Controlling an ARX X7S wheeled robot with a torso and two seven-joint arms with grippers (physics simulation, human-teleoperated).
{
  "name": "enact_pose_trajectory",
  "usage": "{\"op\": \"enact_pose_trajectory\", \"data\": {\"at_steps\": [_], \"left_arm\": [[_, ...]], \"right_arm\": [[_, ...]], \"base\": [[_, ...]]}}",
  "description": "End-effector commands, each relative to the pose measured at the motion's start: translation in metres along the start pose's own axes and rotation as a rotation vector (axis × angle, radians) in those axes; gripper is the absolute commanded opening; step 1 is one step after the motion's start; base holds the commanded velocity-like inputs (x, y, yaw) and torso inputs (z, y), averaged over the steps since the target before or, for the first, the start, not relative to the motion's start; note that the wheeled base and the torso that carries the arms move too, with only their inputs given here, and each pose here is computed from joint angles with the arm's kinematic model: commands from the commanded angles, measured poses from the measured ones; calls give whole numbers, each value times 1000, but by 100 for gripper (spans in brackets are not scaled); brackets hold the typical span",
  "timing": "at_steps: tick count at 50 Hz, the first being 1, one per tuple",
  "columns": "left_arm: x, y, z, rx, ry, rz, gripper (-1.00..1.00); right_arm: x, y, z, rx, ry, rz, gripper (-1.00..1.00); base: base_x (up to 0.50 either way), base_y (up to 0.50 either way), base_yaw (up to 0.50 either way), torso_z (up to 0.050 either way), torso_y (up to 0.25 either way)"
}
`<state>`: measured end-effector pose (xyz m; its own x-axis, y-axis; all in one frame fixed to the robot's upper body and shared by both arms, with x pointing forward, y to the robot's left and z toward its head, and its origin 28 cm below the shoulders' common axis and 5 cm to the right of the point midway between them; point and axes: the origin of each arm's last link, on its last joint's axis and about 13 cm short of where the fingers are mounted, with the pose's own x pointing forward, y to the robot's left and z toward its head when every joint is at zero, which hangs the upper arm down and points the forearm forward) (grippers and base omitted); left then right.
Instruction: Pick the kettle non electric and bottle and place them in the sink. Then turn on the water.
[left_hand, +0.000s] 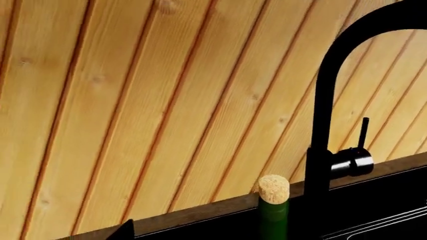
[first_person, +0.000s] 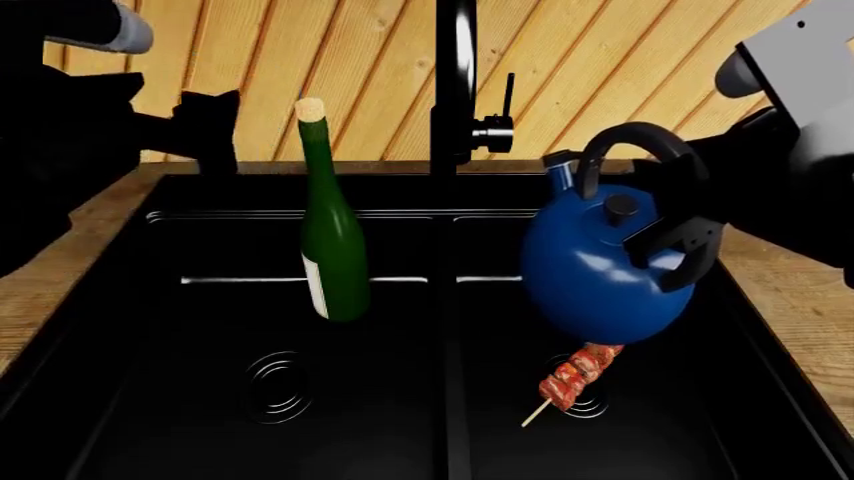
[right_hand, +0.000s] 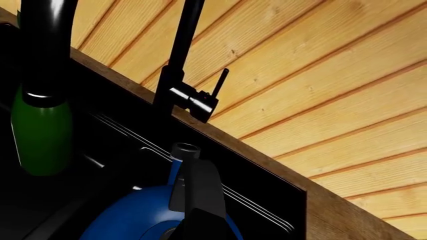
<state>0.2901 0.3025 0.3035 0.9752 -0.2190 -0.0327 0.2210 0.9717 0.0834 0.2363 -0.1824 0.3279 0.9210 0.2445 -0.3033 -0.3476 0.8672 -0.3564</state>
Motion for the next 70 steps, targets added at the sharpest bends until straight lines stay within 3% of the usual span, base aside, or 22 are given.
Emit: {"op": "enact_pose_trajectory", "data": {"at_steps": [1, 12, 17, 24, 40, 70], "left_arm": [[-7, 15, 5, 0, -28, 126, 100], [3, 25, 11, 17, -70, 263, 100], [5, 27, 11, 55, -77, 291, 100], [8, 32, 11, 50, -83, 340, 100], [6, 36, 13, 51, -88, 352, 100], [6, 37, 14, 30, -92, 351, 100]], "right_arm": [[-6, -6, 8, -19, -48, -67, -100], [-14, -7, 6, -19, -42, -69, -100], [-20, -8, 6, -21, -34, -69, -100], [-26, -8, -1, -28, -12, -63, -100], [-38, -5, -10, -29, 31, -52, -100], [-30, 5, -40, -13, 126, -1, -100]], "base": [[0, 0, 0, 0, 0], [0, 0, 0, 1, 2], [0, 0, 0, 0, 0], [0, 0, 0, 0, 1], [0, 0, 0, 1, 1], [0, 0, 0, 0, 1]]}}
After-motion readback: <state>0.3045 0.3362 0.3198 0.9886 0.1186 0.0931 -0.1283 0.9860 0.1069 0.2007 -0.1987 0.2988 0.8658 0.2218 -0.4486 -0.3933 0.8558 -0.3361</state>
